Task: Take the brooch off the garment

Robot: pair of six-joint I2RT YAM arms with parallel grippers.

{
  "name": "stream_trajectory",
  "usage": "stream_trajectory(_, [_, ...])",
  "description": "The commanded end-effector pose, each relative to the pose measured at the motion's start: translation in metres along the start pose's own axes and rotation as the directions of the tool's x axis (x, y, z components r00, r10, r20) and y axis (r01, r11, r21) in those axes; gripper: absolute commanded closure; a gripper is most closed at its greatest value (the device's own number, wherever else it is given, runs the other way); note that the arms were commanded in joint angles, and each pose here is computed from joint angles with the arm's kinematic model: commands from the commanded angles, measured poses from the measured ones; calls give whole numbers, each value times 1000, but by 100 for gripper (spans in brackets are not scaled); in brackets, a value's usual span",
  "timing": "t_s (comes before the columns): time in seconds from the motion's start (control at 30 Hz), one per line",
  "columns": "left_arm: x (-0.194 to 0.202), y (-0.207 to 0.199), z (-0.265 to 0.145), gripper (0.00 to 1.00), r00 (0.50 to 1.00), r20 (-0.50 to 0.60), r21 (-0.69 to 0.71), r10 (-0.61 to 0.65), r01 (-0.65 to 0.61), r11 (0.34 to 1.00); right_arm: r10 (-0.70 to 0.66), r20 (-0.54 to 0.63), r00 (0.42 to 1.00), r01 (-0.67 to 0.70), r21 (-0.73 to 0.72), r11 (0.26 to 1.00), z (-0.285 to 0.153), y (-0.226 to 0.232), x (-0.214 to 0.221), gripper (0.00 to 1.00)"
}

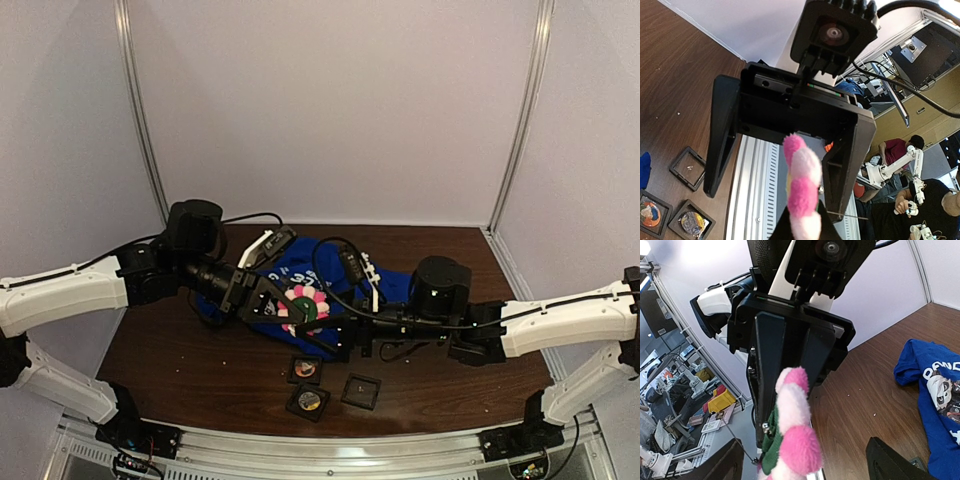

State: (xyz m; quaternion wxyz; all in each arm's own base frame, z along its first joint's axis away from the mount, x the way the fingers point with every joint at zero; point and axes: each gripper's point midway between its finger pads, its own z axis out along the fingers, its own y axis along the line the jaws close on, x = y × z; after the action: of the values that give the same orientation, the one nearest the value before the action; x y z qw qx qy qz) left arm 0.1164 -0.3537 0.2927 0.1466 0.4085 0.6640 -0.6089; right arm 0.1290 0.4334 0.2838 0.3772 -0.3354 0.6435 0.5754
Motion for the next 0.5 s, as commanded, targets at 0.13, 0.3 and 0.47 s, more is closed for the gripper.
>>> stream_trajectory(0.13, [-1, -6, -2, 100, 999, -3, 32, 45, -45, 998, 27, 50, 998, -28, 28, 999, 1, -4, -7, 26])
stream_trajectory(0.3, [0, -6, -2, 100, 999, -3, 33, 49, -49, 998, 33, 60, 998, -36, 39, 999, 0, -6, -8, 31])
stream_trajectory(0.47, [1, -5, -2, 100, 999, -3, 31, 50, -50, 998, 39, 55, 998, -41, 43, 998, 1, -7, -7, 37])
